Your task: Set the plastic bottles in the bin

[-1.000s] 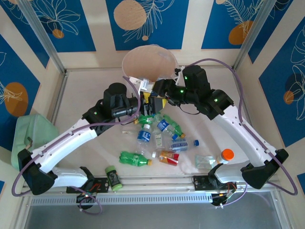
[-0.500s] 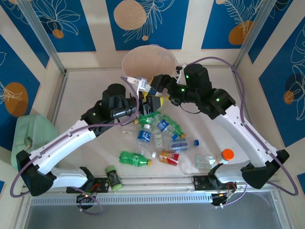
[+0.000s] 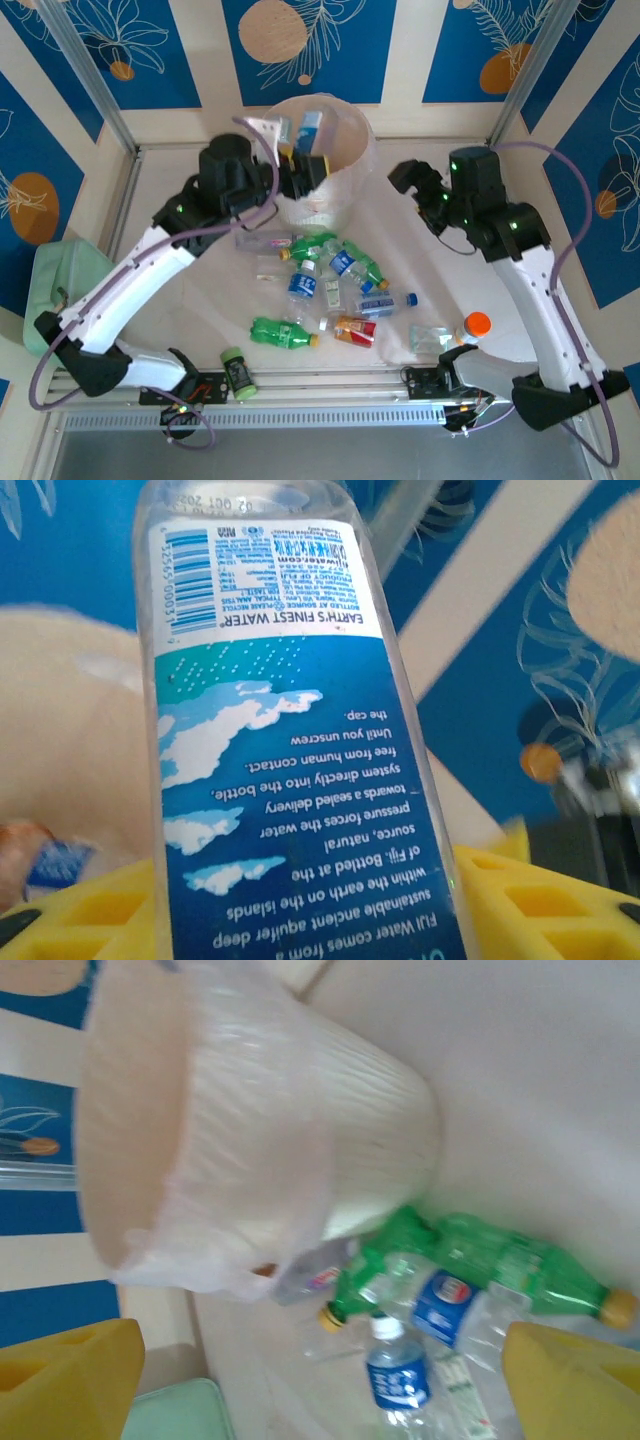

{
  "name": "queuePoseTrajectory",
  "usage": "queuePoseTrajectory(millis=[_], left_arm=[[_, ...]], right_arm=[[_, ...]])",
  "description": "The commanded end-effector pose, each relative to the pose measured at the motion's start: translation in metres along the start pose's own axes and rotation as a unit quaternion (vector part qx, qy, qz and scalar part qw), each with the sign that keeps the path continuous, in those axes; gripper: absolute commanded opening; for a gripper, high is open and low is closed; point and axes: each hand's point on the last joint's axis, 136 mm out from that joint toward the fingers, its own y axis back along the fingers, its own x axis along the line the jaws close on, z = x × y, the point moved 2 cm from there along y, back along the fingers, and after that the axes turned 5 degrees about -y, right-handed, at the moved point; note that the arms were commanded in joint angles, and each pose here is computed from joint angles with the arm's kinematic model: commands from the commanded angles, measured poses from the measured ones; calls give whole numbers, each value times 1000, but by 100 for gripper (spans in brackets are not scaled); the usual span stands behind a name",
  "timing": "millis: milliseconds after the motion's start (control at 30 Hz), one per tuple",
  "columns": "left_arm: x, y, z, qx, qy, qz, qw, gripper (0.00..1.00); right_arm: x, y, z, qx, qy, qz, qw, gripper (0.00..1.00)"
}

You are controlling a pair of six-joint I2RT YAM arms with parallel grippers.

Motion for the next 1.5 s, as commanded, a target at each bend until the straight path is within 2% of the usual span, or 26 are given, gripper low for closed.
queuePoseTrajectory(millis=[0,167,333,667,867,1033,1133,1467], left_arm=[[27,-23,-10,56,-2,32,998,56],[65,-57,-2,74,-1,82,994,55],[99,-82,-12,96,10,122,988,51],[140,-96,-40,142,-19,171,975,52],[154,-101,-53,162,-23,183,969,59],[153,-102,-55,165,-17,178,970,76],[145,-100,-47,151,-8,164,975,81],[94,-53,11,63,9,109,992,86]], right_arm=[[-29,-1,-10,17,-23,-38,999,92],[-48,0,-15,21,-28,-58,998,92],[-65,2,-18,26,-37,-74,996,91],[-93,8,-20,34,-59,-93,993,91],[-109,9,-25,41,-58,-124,990,90],[-121,10,-32,48,-59,-143,987,90],[-125,10,-34,52,-60,-152,985,89],[-151,5,-53,82,-77,-213,971,87]])
